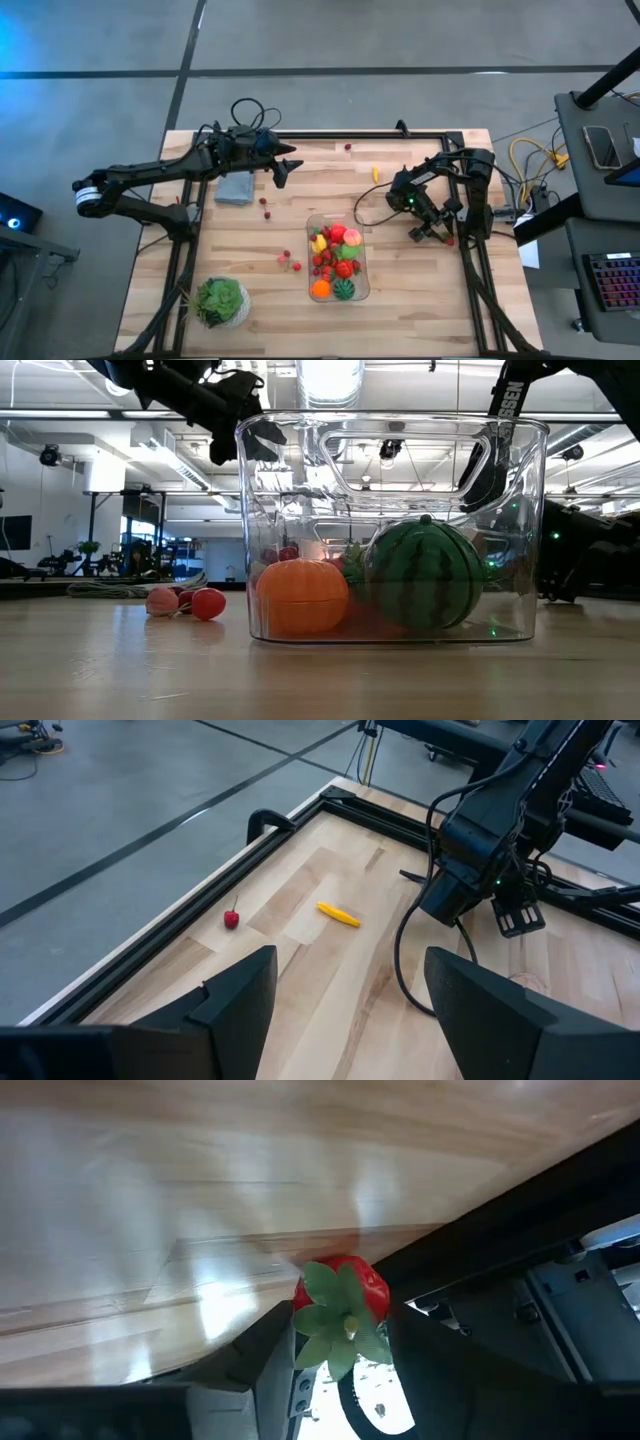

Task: Pick and placing Produce into tupperware
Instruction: Put the strawberry into the transparent bin

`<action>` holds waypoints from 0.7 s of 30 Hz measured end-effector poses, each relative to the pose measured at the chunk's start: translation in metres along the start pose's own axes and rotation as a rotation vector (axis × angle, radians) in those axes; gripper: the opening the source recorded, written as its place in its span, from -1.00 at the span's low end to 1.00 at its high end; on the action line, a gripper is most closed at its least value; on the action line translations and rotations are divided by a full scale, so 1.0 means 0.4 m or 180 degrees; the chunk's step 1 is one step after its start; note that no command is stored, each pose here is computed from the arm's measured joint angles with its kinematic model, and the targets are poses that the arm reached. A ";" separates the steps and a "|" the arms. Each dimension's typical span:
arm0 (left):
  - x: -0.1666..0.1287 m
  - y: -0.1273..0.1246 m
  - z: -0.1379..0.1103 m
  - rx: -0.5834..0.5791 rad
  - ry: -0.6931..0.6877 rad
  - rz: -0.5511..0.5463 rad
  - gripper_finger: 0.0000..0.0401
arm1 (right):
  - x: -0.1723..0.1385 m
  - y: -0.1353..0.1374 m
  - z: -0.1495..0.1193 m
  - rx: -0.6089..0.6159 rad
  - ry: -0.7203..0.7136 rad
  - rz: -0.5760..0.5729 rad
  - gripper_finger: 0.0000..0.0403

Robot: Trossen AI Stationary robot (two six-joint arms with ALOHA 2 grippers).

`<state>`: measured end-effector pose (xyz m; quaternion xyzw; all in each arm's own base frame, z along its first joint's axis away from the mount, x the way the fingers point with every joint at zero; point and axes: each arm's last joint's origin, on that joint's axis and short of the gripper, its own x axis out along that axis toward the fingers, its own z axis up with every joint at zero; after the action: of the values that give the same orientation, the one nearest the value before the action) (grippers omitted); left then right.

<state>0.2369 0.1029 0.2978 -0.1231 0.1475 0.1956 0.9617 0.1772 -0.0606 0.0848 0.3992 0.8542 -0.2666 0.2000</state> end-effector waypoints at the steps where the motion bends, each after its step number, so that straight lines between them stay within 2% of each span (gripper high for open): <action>1: 0.000 0.000 0.000 0.0000 0.0000 0.0000 0.20 | 0.000 0.000 0.000 -0.0001 0.0002 0.0002 -0.28; 6: 0.000 0.000 0.000 0.0000 0.0001 0.0000 0.20 | 0.000 0.000 0.000 0.0001 0.0007 0.0007 -0.36; 15: 0.000 0.000 0.000 0.0000 0.0006 0.0001 0.20 | 0.001 0.000 0.000 0.0018 -0.0007 0.0000 -0.29; 21: 0.000 0.000 0.000 0.0000 0.0006 0.0001 0.20 | -0.005 -0.002 -0.006 0.0030 -0.0068 0.0042 -0.36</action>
<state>0.2368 0.1029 0.2976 -0.1233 0.1484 0.1956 0.9615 0.1776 -0.0607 0.0880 0.4028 0.8481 -0.2736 0.2090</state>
